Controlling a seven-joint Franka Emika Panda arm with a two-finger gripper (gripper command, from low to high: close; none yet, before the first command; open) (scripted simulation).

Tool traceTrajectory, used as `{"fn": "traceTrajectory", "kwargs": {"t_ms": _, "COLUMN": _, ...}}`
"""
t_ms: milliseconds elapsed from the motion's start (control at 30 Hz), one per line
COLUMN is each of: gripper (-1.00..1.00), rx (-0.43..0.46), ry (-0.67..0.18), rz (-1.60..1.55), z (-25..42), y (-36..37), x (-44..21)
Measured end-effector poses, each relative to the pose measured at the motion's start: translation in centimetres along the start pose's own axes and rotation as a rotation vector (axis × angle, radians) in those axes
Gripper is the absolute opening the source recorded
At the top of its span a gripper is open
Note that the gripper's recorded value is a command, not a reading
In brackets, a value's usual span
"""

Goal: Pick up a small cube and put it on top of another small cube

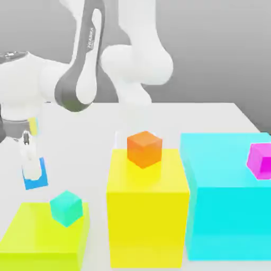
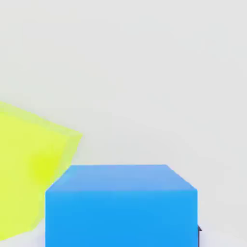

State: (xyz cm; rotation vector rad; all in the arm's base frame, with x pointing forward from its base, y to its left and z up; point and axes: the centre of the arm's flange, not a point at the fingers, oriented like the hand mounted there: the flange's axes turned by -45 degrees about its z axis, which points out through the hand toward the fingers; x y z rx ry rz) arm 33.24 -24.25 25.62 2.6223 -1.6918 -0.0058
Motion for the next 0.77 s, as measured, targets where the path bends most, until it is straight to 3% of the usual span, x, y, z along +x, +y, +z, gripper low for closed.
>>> {"fn": "traceTrajectory", "kwargs": {"t_ms": 333, "gripper": -1.0, "rx": 0.019, "ry": -0.005, "rz": -0.143, "z": -6.4, "y": -8.8, "x": -3.8}}
{"fn": "traceTrajectory", "kwargs": {"t_ms": 500, "gripper": -1.0, "rx": 0.022, "ry": -0.006, "rz": -0.165, "z": -1.9, "y": -10.2, "x": -4.5}}
{"fn": "traceTrajectory", "kwargs": {"t_ms": 533, "gripper": 1.0, "rx": 0.022, "ry": -0.006, "rz": -0.166, "z": -1.1, "y": -10.2, "x": -4.6}}
{"fn": "traceTrajectory", "kwargs": {"t_ms": 767, "gripper": 1.0, "rx": 0.02, "ry": -0.006, "rz": -0.165, "z": -1.2, "y": -10.2, "x": -4.6}}
